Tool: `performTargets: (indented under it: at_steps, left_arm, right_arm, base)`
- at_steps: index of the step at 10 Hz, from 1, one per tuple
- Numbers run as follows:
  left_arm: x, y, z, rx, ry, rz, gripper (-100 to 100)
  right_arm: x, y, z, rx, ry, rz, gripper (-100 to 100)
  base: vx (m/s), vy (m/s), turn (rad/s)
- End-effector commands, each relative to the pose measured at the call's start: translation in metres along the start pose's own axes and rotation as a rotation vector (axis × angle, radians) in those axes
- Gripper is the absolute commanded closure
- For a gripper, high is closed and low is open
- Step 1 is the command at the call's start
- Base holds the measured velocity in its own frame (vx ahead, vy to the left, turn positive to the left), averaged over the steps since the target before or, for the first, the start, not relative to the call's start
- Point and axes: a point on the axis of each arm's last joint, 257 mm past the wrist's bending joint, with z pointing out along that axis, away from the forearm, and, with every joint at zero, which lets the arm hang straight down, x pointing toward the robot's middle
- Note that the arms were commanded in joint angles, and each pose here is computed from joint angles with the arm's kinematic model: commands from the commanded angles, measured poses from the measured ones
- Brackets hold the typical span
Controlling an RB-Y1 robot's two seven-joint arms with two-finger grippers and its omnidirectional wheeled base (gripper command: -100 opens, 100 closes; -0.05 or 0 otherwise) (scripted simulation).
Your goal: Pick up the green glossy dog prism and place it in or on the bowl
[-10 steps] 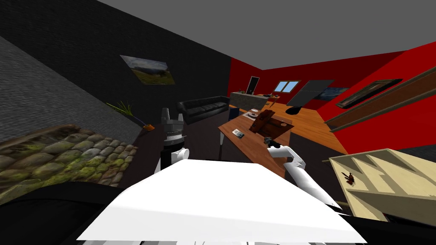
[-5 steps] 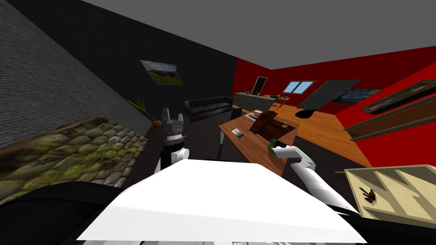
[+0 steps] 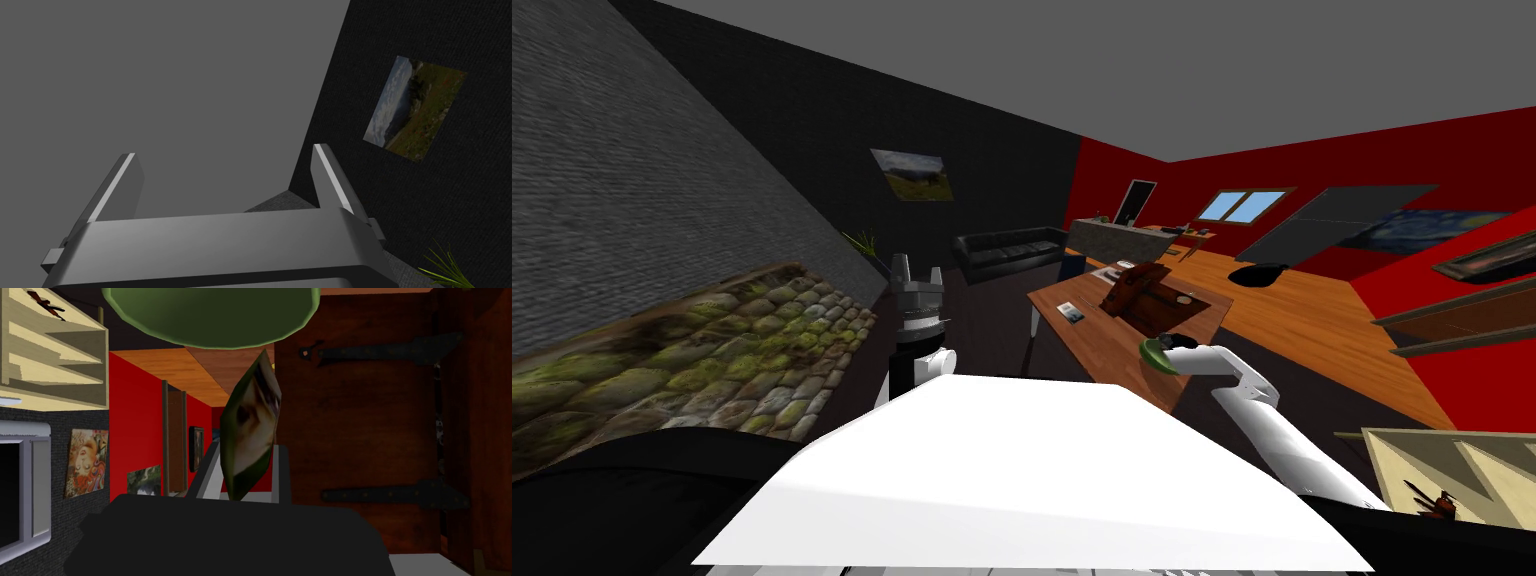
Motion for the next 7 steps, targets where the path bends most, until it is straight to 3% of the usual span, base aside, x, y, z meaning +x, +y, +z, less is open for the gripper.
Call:
performTargets:
  at_steps: [1, 2, 3, 7]
  left_arm:
    - [0.0000, 0.0000, 0.0000, 0.000, 0.000, 0.000, 0]
    - [0.0000, 0.0000, 0.0000, 0.000, 0.000, 0.000, 0]
    - [0.0000, 0.0000, 0.0000, 0.000, 0.000, 0.000, 0]
    - [0.0000, 0.0000, 0.0000, 0.000, 0.000, 0.000, 0]
  right_arm:
    - [-0.0052, -0.0131, 0.0026, 0.040, 0.006, -0.008, 100]
    - [-0.0031, -0.0061, 0.0021, 0.023, 0.003, -0.004, 100]
    - [-0.0040, -0.0074, 0.0024, 0.028, 0.003, -0.006, -100]
    - [-0.0040, -0.0075, 0.0024, 0.028, 0.003, -0.006, -100]
  base:
    - [-0.059, -0.116, 0.107]
    - [-0.021, -0.054, 0.020]
    - [-0.005, -0.012, -0.004]
    - [0.000, 0.000, 0.000]
